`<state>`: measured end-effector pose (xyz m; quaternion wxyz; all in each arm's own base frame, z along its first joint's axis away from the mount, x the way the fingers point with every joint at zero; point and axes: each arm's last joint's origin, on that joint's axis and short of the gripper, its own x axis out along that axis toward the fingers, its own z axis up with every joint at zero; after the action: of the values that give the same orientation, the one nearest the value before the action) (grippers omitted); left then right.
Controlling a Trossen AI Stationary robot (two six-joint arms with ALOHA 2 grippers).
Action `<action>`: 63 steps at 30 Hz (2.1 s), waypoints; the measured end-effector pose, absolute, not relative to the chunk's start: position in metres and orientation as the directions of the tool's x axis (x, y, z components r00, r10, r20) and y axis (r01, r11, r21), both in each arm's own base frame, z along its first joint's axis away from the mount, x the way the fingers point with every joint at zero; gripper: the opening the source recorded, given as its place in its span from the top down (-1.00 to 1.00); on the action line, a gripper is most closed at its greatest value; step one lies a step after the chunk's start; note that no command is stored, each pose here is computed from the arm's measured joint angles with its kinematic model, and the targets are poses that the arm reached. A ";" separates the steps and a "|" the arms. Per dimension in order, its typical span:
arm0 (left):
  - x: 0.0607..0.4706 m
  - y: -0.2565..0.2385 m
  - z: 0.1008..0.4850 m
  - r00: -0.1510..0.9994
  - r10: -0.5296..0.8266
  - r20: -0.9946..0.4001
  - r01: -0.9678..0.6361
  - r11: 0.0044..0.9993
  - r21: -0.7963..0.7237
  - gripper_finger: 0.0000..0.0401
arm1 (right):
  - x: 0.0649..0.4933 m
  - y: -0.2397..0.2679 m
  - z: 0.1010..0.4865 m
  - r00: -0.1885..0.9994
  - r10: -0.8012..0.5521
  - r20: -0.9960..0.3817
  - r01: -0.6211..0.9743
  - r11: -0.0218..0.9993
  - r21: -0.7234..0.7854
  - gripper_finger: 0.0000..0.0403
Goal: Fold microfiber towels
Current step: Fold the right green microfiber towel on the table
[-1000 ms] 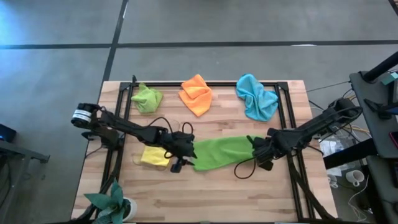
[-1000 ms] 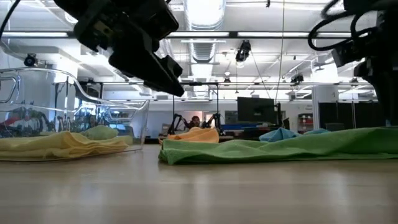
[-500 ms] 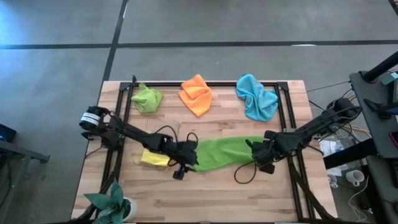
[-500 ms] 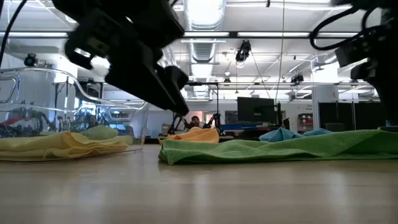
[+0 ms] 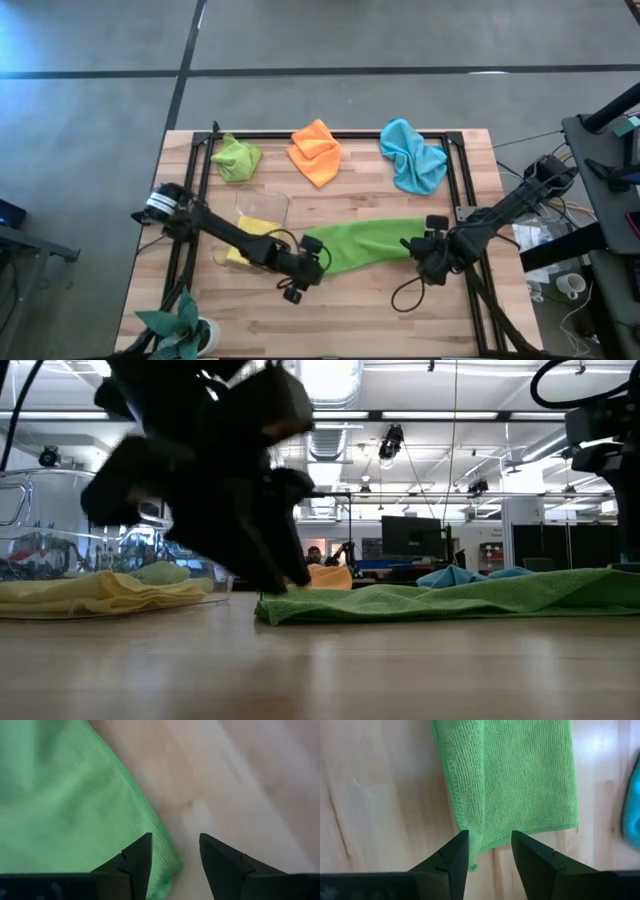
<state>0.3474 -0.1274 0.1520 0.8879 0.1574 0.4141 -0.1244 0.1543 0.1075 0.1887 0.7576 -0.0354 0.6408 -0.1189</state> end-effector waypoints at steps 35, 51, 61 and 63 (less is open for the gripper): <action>0.363 -0.122 0.166 0.658 -0.029 -0.752 0.158 0.982 0.101 0.99 | 0.158 0.114 0.210 0.168 -0.212 -0.963 0.095 0.976 -0.198 0.27; 0.360 -0.118 0.175 0.668 -0.022 -0.743 0.146 0.984 0.103 0.99 | 0.160 0.123 0.164 -0.068 -0.251 -0.966 0.020 0.967 -0.253 0.11; 0.359 -0.115 0.180 0.677 -0.019 -0.736 0.137 0.985 0.102 0.99 | 0.167 0.115 0.152 -0.111 -0.285 -0.952 0.033 0.956 -0.290 0.71; 0.357 -0.112 0.184 0.678 -0.015 -0.735 0.133 0.986 0.102 0.99 | 0.170 0.112 0.156 -0.096 -0.290 -0.952 0.048 0.954 -0.295 0.89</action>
<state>0.3570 -0.1121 0.1837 0.9130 0.0734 0.3992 -0.0405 0.1698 0.1118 0.1565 0.6673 -0.0827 0.7293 -0.1266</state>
